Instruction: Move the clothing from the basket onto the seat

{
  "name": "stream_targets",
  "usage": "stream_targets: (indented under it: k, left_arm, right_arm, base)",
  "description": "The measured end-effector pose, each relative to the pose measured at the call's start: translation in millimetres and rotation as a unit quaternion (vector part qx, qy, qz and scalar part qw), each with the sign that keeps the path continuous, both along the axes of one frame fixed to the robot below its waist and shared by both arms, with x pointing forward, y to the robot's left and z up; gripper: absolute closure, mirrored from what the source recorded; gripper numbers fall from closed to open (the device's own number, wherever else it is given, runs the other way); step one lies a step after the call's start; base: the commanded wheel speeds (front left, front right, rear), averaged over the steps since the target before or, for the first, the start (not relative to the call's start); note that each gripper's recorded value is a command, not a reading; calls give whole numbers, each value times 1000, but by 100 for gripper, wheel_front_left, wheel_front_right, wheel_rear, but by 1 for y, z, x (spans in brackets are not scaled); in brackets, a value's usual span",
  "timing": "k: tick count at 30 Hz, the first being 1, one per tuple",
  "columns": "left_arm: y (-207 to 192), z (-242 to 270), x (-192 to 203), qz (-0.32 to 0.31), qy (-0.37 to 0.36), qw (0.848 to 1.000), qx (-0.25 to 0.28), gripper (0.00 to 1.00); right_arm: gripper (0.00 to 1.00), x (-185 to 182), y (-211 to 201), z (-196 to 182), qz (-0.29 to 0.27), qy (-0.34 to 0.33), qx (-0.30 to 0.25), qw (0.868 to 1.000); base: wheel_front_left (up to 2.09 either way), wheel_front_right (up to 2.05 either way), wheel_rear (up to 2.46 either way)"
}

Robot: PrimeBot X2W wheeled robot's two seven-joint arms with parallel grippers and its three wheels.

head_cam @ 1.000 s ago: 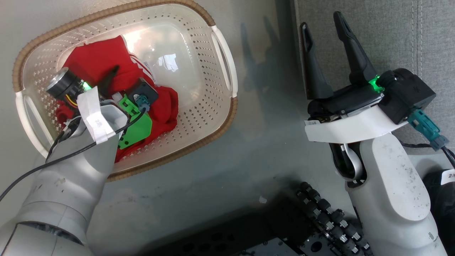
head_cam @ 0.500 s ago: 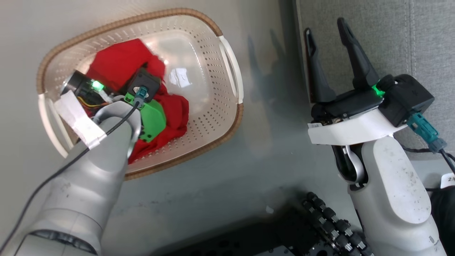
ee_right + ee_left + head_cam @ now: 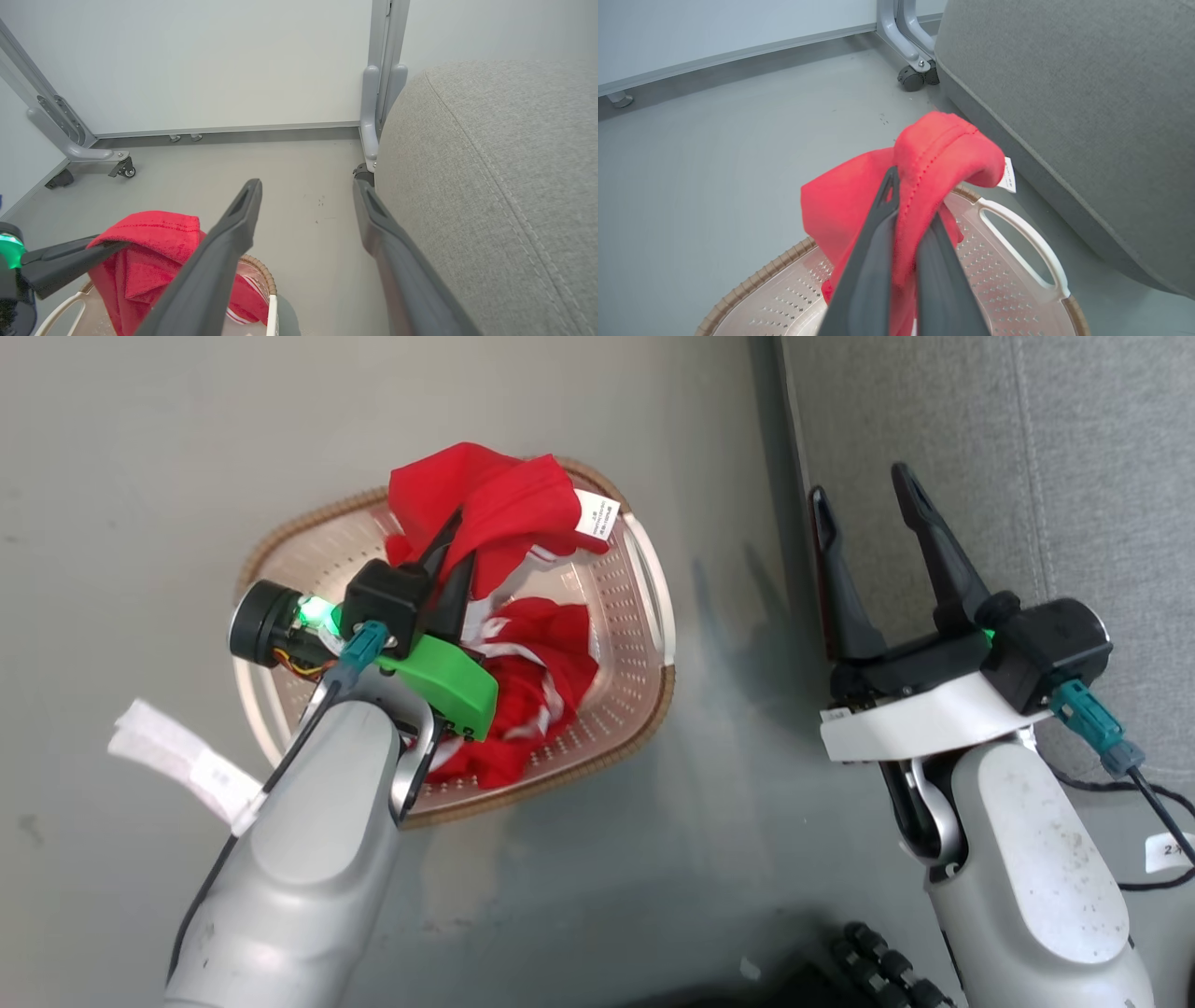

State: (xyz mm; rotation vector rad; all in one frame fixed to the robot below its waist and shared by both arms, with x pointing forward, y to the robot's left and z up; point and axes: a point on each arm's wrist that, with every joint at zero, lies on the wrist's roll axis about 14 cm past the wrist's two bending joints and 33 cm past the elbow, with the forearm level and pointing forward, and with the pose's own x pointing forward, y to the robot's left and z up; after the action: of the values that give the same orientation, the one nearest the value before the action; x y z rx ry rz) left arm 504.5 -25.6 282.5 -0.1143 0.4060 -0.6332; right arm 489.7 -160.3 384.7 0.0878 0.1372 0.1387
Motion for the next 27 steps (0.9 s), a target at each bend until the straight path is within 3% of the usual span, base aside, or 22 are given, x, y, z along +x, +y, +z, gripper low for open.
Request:
stream_targets:
  k: [11, 21, 27]
  left_arm:
    - [31, 121, 5, 81, -103, 988, -87, 100]
    - [54, 250, -13, 108, -234, 952, -164, 100]
    - [61, 294, -37, 108, -282, 936, -180, 100]
  right_arm:
    - [0, -22, 6, 44, 3, -35, 2, 999]
    - [0, -46, 16, 83, 16, -71, 8, 997]
    - [0, -62, 24, 99, 29, -81, 13, 996]
  base:
    - [0, 0, 0]
    - [0, 0, 0]
    - [0, 0, 0]
